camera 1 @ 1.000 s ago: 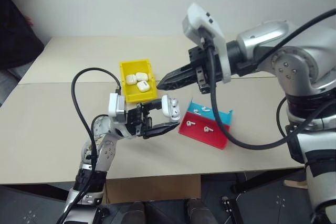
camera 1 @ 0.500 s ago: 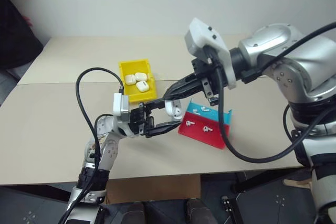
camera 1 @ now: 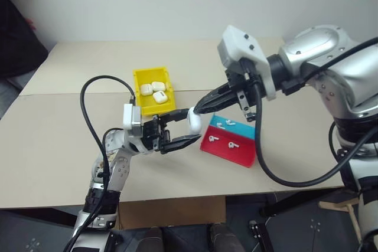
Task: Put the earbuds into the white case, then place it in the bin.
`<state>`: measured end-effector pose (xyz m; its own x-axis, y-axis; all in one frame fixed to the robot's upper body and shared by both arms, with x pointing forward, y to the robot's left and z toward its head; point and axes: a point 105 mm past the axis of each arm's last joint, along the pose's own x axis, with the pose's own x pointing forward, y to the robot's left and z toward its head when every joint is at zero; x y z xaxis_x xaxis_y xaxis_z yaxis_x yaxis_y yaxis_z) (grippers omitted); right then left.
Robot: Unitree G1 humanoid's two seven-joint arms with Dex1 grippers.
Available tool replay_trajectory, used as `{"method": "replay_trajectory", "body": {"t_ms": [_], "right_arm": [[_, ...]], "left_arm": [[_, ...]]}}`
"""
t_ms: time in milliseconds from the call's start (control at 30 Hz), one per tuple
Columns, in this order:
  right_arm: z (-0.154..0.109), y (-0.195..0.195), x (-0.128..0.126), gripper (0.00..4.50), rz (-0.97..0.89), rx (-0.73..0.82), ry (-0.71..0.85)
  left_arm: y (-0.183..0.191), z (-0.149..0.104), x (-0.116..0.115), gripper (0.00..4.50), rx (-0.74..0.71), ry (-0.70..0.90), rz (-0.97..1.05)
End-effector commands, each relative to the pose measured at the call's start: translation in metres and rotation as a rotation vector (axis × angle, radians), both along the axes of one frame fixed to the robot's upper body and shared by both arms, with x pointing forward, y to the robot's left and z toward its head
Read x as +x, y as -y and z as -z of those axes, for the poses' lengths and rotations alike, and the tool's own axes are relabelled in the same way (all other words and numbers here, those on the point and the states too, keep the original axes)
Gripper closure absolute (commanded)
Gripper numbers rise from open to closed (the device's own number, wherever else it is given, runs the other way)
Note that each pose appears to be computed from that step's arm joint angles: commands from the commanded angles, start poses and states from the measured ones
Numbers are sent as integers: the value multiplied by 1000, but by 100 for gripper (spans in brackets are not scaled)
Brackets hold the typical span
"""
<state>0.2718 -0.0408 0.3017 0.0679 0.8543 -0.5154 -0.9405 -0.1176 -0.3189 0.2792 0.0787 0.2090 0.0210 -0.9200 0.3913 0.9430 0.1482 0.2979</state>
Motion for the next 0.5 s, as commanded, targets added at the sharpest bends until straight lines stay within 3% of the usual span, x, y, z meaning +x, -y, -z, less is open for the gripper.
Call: {"method": "replay_trajectory", "body": {"t_ms": [33, 167, 300, 400, 500], "right_arm": [[-7, 1, 0, 446, 27, 26, 26], [-23, 16, 7, 446, 64, 120, 86], [-43, 43, 19, 446, 160, 309, 198], [-55, 66, 22, 446, 260, 486, 218], [-45, 82, 24, 446, 357, 533, 224]], "left_arm": [[-2, -14, -5, 172, -42, 61, 10], [-2, -13, -4, 172, -42, 55, 1], [-6, -20, -2, 172, -66, 58, -72], [-12, -38, 11, 172, -93, 41, -255], [-16, -57, 33, 172, -99, -2, -490]]}}
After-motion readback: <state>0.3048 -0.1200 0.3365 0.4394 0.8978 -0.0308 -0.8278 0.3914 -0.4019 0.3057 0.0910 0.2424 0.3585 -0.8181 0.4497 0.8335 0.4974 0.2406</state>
